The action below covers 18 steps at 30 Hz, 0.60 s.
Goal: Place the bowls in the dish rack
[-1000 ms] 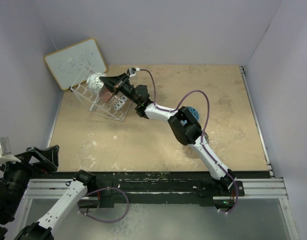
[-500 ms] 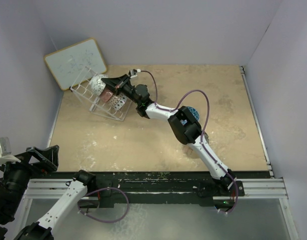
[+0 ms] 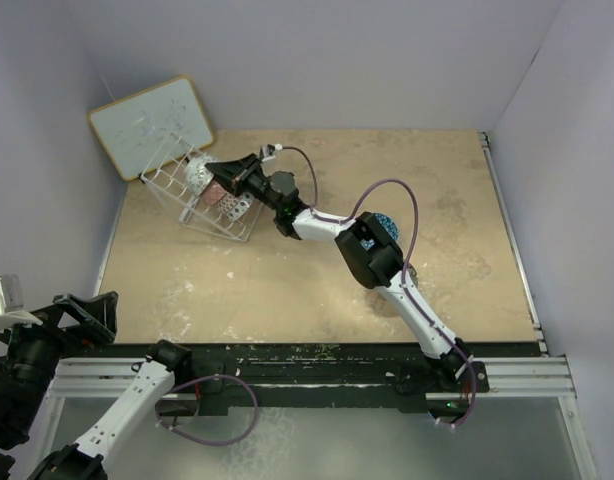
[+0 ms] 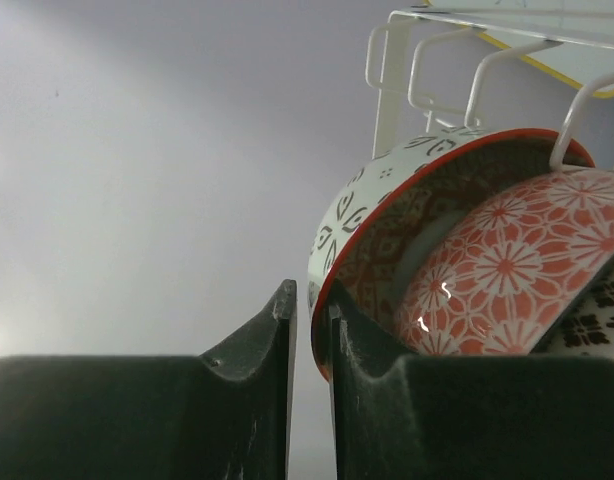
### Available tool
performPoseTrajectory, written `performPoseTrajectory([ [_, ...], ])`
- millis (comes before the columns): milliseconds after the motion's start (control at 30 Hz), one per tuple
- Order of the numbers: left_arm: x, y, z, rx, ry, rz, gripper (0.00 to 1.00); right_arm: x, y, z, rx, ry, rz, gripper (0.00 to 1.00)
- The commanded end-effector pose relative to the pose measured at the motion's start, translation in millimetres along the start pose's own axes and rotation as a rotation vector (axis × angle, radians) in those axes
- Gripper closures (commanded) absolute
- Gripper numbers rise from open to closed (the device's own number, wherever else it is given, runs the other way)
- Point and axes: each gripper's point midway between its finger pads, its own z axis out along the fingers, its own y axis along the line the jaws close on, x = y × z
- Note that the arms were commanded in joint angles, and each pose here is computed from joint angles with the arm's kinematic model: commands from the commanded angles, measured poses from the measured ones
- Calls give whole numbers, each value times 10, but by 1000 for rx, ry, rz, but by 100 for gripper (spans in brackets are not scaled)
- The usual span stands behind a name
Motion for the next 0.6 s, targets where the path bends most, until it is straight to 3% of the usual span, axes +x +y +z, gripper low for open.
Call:
performPoseTrajectory([
  [0,-39,9,-4,0,-16,-2,1,23,756,42,-114,-3,-50,80],
  [100,-43,6,-11,2,-17,-6,1,40,711,50,-81,6,-52,77],
  [233,-51,10,-23,2,-21,-10,1,54,706,48,-46,12,-53,65],
  [567,-52,5,-34,7,-23,-18,1,-6,669,-26,127,-37,-107,61],
])
